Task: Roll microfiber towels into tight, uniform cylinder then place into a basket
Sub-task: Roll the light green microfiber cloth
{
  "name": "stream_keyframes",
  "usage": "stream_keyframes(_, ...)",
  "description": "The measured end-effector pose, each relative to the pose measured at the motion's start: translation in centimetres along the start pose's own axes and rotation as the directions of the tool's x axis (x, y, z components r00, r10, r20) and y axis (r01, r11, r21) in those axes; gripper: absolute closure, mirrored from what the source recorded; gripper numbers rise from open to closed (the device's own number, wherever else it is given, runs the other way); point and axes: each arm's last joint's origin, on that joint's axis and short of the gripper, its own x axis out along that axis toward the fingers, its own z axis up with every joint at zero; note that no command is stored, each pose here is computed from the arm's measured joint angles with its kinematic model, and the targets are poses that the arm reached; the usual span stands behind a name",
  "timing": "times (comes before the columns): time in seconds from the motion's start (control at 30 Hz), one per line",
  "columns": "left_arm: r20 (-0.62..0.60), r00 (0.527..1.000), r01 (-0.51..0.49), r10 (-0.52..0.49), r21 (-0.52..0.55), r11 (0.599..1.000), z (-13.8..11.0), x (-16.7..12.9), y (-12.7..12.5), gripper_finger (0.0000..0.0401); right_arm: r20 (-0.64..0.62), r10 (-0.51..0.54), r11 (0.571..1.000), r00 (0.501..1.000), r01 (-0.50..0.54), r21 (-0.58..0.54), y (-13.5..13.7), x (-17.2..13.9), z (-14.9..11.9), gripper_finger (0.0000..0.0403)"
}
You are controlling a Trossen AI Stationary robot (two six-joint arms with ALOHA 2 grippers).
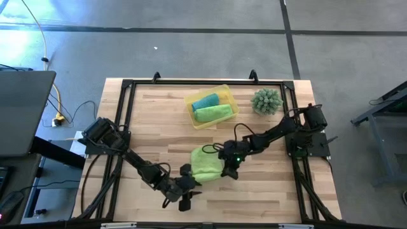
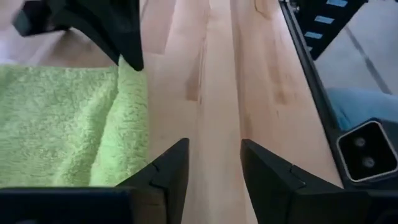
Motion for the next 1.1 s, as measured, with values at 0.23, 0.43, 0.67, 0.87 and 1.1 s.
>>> stream_keyframes(0.23,-0.046,0.987,-0.151,0.156,0.093,0.984,-0.4,0.4,1.7,0.0231,-0.001,-0.002,1.000,1.000,0.002,0.009,0.0,0.0,0.0,0.0402)
stream_keyframes(0.43,-0.102,0.981,-0.137,0.165,0.238,0.961,-1.0,0.4,2.0,0.0225,-0.004,-0.010,0.998,1.000,0.011,0.067,-0.1,-0.1,0.0,0.0402)
stream_keyframes(0.67,-0.136,0.966,-0.173,0.218,0.282,0.944,-1.5,0.2,2.3,0.0226,0.003,-0.015,0.997,1.000,0.015,0.075,-0.1,-0.1,0.0,0.0402)
stream_keyframes(0.87,-0.156,0.964,-0.180,0.216,0.219,0.959,-1.5,0.3,2.6,0.0229,0.007,-0.019,0.997,1.000,0.019,0.075,-0.1,-0.1,0.0,0.0402)
stream_keyframes(1.1,-0.208,0.951,-0.210,0.227,0.102,0.972,-2.8,1.4,3.0,0.0287,0.033,-0.045,0.996,0.998,0.043,0.079,-0.1,0.0,0.1,0.0402)
